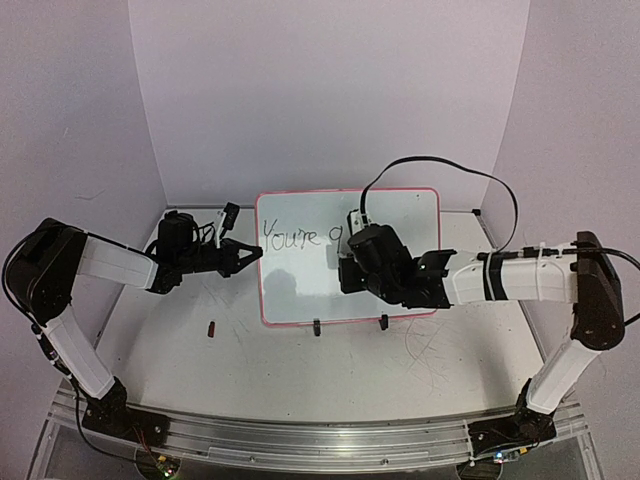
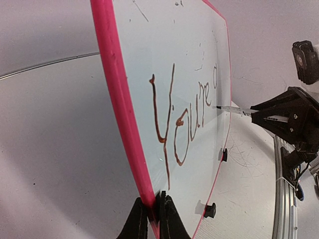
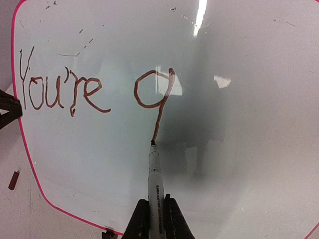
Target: Write a sentence on the whiteboard
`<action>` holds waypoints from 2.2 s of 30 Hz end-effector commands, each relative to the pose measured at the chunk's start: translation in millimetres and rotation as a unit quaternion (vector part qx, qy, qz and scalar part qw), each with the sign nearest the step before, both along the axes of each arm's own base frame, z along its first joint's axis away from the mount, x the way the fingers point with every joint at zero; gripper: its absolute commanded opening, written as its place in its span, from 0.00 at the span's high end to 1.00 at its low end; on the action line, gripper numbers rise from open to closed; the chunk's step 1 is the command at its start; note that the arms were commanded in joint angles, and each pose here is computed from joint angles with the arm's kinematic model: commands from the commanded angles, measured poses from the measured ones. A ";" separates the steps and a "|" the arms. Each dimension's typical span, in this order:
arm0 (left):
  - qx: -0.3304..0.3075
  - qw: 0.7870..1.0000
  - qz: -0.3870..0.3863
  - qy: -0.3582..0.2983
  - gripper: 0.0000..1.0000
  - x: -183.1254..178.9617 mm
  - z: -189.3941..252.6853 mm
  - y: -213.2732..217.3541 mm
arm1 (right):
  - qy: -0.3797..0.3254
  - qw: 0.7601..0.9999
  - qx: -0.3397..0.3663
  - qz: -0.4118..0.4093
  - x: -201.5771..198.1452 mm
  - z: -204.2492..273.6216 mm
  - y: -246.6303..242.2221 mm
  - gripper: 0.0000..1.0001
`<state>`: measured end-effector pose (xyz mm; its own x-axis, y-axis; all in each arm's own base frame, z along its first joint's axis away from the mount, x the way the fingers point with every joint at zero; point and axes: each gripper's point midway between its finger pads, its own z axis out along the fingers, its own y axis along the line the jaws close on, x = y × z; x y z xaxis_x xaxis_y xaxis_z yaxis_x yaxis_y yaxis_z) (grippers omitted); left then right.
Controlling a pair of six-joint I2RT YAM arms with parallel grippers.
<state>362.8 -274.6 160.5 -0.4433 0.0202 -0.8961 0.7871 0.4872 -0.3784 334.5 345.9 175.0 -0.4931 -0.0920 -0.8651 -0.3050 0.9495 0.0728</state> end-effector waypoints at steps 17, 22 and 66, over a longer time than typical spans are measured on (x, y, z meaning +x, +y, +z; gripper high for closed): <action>0.041 0.999 0.003 -0.025 1.00 2.9 -9.7 -7.3 | -0.008 0.999 0.020 0.032 3.3 13.9 39.2 1.00; 0.041 0.999 0.003 -0.024 1.00 2.8 -10.0 -7.4 | -0.031 0.998 0.044 0.025 -2.2 48.2 25.0 1.00; 0.045 0.999 0.004 -0.024 1.00 3.2 -12.1 -7.5 | -0.073 0.996 0.046 -0.039 33.2 63.5 -18.9 1.00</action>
<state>364.0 -276.5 161.6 -0.4309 0.0340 -0.9018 0.7936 0.4899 -0.3608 358.2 327.2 214.3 -0.4138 -0.0341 -0.9097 -0.2760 0.9570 0.0897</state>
